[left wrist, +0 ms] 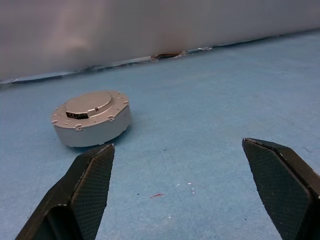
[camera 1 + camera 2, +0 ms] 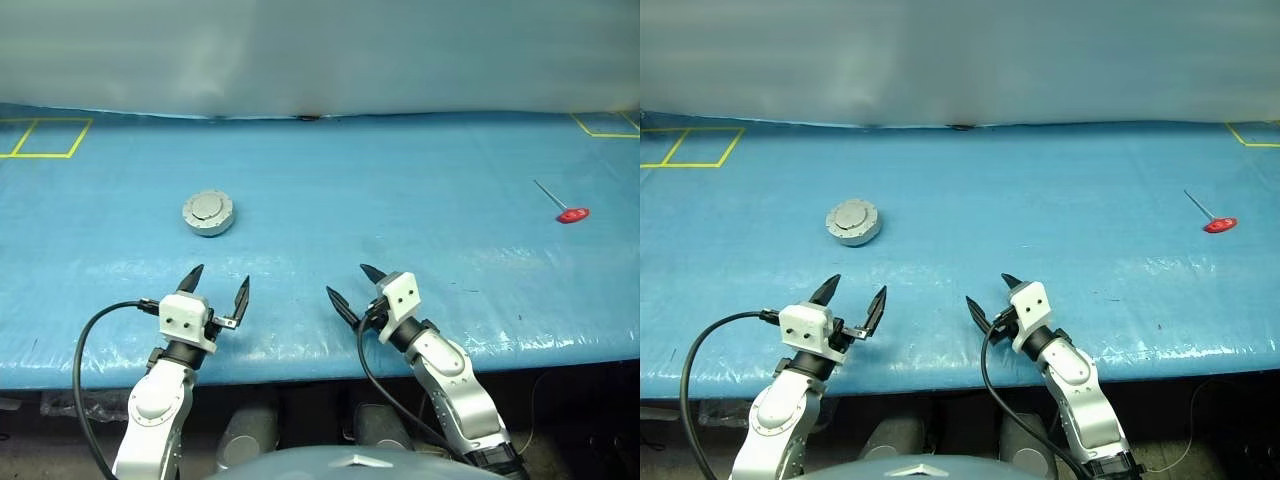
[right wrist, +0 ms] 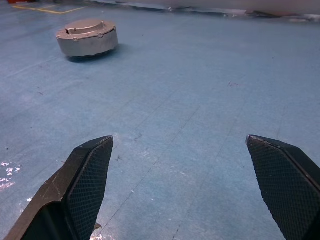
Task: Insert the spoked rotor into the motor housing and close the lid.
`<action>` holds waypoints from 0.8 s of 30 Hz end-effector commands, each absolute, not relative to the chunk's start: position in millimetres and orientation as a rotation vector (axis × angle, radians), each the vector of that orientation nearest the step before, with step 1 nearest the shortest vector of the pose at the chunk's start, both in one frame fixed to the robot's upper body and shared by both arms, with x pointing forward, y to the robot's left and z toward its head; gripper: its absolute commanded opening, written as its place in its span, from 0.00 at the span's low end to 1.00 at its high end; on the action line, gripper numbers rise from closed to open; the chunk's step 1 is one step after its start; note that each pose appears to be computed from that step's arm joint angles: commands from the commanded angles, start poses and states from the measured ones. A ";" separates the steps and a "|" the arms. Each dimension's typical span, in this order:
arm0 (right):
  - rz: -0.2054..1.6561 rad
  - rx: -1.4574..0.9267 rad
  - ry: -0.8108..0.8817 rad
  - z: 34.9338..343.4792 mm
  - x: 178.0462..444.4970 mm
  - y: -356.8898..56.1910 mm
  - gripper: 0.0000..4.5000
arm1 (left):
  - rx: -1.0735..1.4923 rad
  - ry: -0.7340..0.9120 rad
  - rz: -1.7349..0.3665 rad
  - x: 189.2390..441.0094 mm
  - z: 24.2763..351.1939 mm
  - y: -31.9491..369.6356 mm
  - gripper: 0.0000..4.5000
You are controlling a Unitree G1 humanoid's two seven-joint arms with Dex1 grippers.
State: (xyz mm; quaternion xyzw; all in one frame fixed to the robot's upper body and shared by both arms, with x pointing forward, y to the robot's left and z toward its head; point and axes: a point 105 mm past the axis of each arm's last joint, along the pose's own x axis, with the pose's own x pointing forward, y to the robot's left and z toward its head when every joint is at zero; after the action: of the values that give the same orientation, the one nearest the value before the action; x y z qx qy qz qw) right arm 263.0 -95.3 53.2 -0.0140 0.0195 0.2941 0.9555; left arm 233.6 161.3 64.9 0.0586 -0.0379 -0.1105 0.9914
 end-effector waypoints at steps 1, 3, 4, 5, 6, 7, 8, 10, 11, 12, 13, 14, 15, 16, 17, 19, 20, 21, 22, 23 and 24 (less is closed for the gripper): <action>0.595 -0.018 -0.028 67.9 261.7 -95.4 1.00 | 0.126 -0.113 -0.246 228.8 67.5 157.1 0.99; 0.599 -0.012 -0.026 66.7 260.7 -93.9 1.00 | 0.112 -0.104 -0.289 224.5 63.7 153.2 0.99; 0.605 -0.009 -0.023 66.0 259.8 -92.8 1.00 | 0.098 -0.102 -0.295 222.9 62.6 152.8 0.99; 0.613 -0.008 -0.021 65.4 258.8 -91.3 1.00 | 0.091 -0.101 -0.293 221.6 61.8 153.7 0.99; 0.619 -0.008 -0.020 65.0 258.1 -89.7 1.00 | 0.078 -0.092 -0.300 219.9 60.2 154.2 0.99; 0.624 -0.008 -0.018 64.3 257.3 -88.1 1.00 | 0.077 -0.086 -0.298 218.6 58.8 155.6 0.99; 0.629 -0.011 -0.017 63.8 256.8 -86.9 1.00 | 0.076 -0.082 -0.291 217.5 58.0 157.4 0.99; 0.632 -0.014 -0.014 63.0 256.4 -85.8 1.00 | 0.071 -0.078 -0.282 216.3 57.1 159.5 0.99; 0.632 -0.013 -0.013 62.6 256.1 -85.4 1.00 | 0.073 -0.075 -0.283 215.8 56.4 159.9 0.99; 0.635 -0.013 -0.011 62.1 255.7 -84.9 1.00 | 0.075 -0.073 -0.286 215.3 55.9 160.1 0.99; 0.636 -0.014 -0.010 61.7 255.3 -84.6 1.00 | 0.074 -0.072 -0.287 215.0 55.5 160.4 0.99; 0.637 -0.014 -0.008 61.3 255.0 -84.4 1.00 | 0.073 -0.070 -0.285 215.0 54.9 161.1 0.99; 0.636 -0.014 -0.008 61.0 254.9 -84.3 1.00 | 0.072 -0.069 -0.284 215.0 54.6 161.6 0.99; 0.636 -0.014 -0.006 60.6 254.7 -84.3 1.00 | 0.071 -0.068 -0.286 215.0 54.2 161.6 0.99; 0.636 -0.016 -0.005 60.1 254.6 -84.3 1.00 | 0.070 -0.067 -0.286 215.6 53.7 162.3 0.99; 0.636 -0.019 -0.002 59.6 254.3 -84.3 1.00 | 0.068 -0.067 -0.285 216.3 53.2 163.1 0.99; 0.637 -0.021 -0.001 59.3 254.2 -84.4 1.00 | 0.068 -0.068 -0.284 216.5 52.9 163.3 0.99; 0.638 -0.023 0.000 59.0 254.2 -84.6 1.00 | 0.068 -0.068 -0.283 216.7 52.5 163.5 0.99; 0.638 -0.025 0.001 58.7 254.3 -84.7 1.00 | 0.068 -0.067 -0.283 216.9 52.1 163.6 0.99; 0.638 -0.026 0.002 58.5 254.4 -84.8 1.00 | 0.068 -0.067 -0.282 217.1 51.8 163.7 0.99; 0.638 -0.027 0.002 58.4 254.5 -84.9 1.00 | 0.069 -0.066 -0.282 217.2 51.6 163.7 0.99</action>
State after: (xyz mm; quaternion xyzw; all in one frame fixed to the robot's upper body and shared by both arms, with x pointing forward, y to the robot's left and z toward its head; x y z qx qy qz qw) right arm 254.6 -85.9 47.7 -0.0112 0.0256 0.3097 0.9504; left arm 216.8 161.7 45.2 0.0340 -0.0156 -0.1444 0.9888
